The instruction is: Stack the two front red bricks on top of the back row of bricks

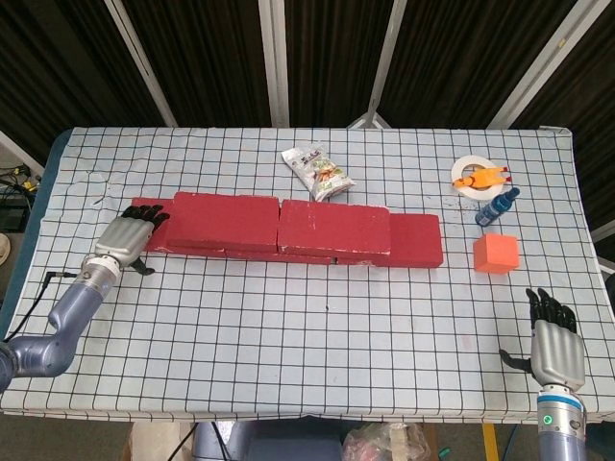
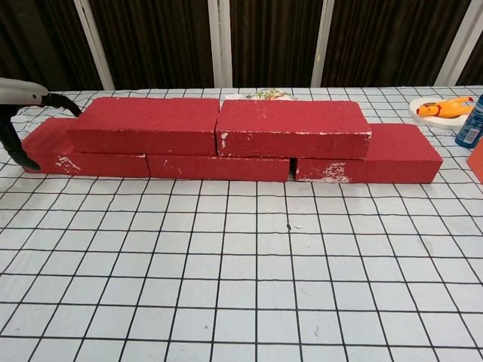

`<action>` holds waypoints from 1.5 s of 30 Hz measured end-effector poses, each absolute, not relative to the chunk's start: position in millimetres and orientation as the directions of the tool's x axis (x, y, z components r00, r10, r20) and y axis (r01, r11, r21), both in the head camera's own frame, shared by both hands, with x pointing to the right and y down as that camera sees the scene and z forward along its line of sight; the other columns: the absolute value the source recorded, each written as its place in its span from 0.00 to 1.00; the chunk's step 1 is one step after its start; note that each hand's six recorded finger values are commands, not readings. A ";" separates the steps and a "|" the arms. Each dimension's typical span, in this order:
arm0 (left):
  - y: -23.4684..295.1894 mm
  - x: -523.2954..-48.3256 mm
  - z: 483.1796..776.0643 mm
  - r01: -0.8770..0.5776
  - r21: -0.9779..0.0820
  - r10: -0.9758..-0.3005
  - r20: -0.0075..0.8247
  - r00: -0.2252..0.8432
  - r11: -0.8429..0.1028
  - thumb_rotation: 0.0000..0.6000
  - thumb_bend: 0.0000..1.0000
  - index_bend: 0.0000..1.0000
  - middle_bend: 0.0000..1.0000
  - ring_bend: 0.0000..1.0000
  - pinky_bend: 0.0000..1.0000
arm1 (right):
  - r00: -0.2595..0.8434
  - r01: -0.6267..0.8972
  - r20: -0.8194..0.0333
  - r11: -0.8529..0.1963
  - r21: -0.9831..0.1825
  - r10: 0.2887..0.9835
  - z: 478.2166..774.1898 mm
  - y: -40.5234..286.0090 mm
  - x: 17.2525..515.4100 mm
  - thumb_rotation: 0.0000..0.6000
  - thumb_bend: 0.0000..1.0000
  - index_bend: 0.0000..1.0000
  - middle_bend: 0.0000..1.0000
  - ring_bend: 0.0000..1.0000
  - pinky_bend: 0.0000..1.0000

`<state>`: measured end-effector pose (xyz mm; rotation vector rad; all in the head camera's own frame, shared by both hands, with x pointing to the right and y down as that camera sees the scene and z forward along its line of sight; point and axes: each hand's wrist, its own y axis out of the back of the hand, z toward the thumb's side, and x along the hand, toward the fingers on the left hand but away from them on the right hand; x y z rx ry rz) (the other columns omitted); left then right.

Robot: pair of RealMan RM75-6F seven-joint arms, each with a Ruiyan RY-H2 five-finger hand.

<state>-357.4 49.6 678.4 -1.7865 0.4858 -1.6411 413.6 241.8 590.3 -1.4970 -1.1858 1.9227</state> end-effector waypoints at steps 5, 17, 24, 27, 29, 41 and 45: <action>50.8 -356.2 681.1 0.163 -0.672 -0.656 0.740 0.147 -0.722 1.00 0.00 0.12 0.02 0.00 0.00 | -0.326 0.166 -0.564 -0.541 -0.824 0.759 589.7 241.4 413.5 1.00 0.18 0.02 0.00 0.00 0.00; 47.6 -367.6 653.0 0.092 -0.714 -0.701 0.699 0.141 -0.694 1.00 0.00 0.15 0.01 0.00 0.00 | -0.320 0.167 -0.568 -0.544 -0.822 0.758 590.7 241.9 412.2 1.00 0.18 0.02 0.00 0.00 0.00; 76.1 -403.1 604.2 -0.011 -0.759 -0.756 0.647 0.104 -0.651 1.00 0.00 0.14 0.01 0.00 0.00 | -0.295 0.168 -0.576 -0.552 -0.817 0.762 592.1 242.2 406.6 1.00 0.18 0.02 0.00 0.00 0.00; 99.0 -420.4 592.4 -0.023 -0.784 -0.783 0.617 0.080 -0.620 1.00 0.00 0.13 0.01 0.00 0.00 | -0.276 0.162 -0.568 -0.545 -0.823 0.776 590.6 241.1 402.9 1.00 0.18 0.02 0.00 0.00 0.00; 117.3 -429.9 587.2 -0.027 -0.801 -0.801 0.595 0.068 -0.597 1.00 0.00 0.13 0.01 0.00 0.00 | -0.259 0.158 -0.557 -0.534 -0.830 0.789 588.7 240.1 399.9 1.00 0.18 0.02 0.00 0.00 0.00; 202.9 -435.0 568.0 -0.083 -0.893 -0.897 0.440 0.049 -0.442 1.00 0.00 0.12 0.00 0.00 0.00 | -0.179 0.170 -0.519 -0.494 -0.853 0.836 577.3 241.0 393.6 1.00 0.18 0.03 0.00 0.00 0.00; 220.8 -431.0 565.8 -0.066 -0.901 -0.903 0.427 0.054 -0.430 1.00 0.00 0.13 0.00 0.00 0.00 | -0.162 0.164 -0.523 -0.500 -0.850 0.837 577.9 241.7 391.7 1.00 0.18 0.04 0.00 0.00 0.00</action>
